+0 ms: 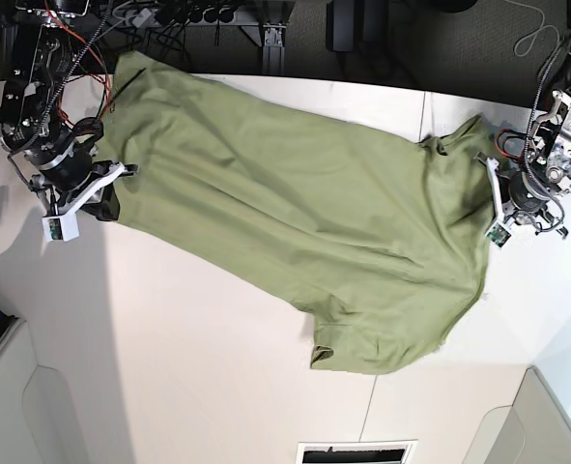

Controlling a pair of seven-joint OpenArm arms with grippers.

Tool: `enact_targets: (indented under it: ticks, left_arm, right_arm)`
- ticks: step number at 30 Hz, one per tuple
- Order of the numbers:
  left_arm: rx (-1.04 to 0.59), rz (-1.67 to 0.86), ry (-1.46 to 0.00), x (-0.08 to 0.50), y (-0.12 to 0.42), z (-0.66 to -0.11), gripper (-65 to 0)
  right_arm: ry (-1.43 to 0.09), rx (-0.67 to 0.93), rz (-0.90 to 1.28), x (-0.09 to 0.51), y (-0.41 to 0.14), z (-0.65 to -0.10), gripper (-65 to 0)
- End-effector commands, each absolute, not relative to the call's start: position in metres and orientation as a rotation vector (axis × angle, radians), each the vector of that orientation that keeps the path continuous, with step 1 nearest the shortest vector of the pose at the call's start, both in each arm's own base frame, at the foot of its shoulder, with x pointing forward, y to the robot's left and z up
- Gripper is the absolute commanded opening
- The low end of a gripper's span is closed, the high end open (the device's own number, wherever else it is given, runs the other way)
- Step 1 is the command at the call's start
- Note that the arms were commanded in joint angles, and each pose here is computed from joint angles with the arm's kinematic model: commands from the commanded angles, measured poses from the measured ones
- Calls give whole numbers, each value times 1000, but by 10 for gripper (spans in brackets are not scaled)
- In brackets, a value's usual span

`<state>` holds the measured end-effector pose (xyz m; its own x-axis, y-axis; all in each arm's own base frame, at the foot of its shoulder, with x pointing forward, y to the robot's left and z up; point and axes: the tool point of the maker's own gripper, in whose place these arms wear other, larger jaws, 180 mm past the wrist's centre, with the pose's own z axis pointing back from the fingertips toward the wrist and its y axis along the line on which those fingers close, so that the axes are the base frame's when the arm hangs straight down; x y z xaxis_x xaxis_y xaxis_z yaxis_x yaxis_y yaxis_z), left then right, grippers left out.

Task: Layout the t-shirt on the table in an organized manner, then fold the t-shirt properly
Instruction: 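Pull the shirt corner with the left gripper and release it, then grasp the shirt collar edge with the left gripper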

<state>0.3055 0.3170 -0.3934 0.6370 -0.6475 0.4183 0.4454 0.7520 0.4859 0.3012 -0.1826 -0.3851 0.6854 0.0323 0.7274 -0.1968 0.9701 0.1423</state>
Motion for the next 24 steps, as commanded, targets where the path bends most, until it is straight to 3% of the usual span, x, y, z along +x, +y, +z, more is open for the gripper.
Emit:
enact_targets:
  ticks: [1, 4, 9, 16, 18, 24]
  left_arm:
    - [405, -639, -648, 317, 330, -374, -650]
    - [412, -653, -620, 315, 340, -370, -650]
    - [269, -683, -559, 301, 325, -379, -648]
    - [245, -704, -545, 299, 326, -378, -445]
    - [275, -679, -571, 306, 335, -368, -406]
    - [370, -482, -799, 346, 375, -293, -407]
  right_arm:
    - [-834, 212, 130, 307, -187, -380, -650]
    - [-797, 226, 100, 303, -190, -399, -650]
    - [-733, 259, 106, 291, -188, -422, -650]
    - [-740, 256, 105, 292, -192, -420, -650]
    - [-758, 272, 99, 295, -195, -414, -650]
    - [-840, 282, 127, 307, -193, -384, -650]
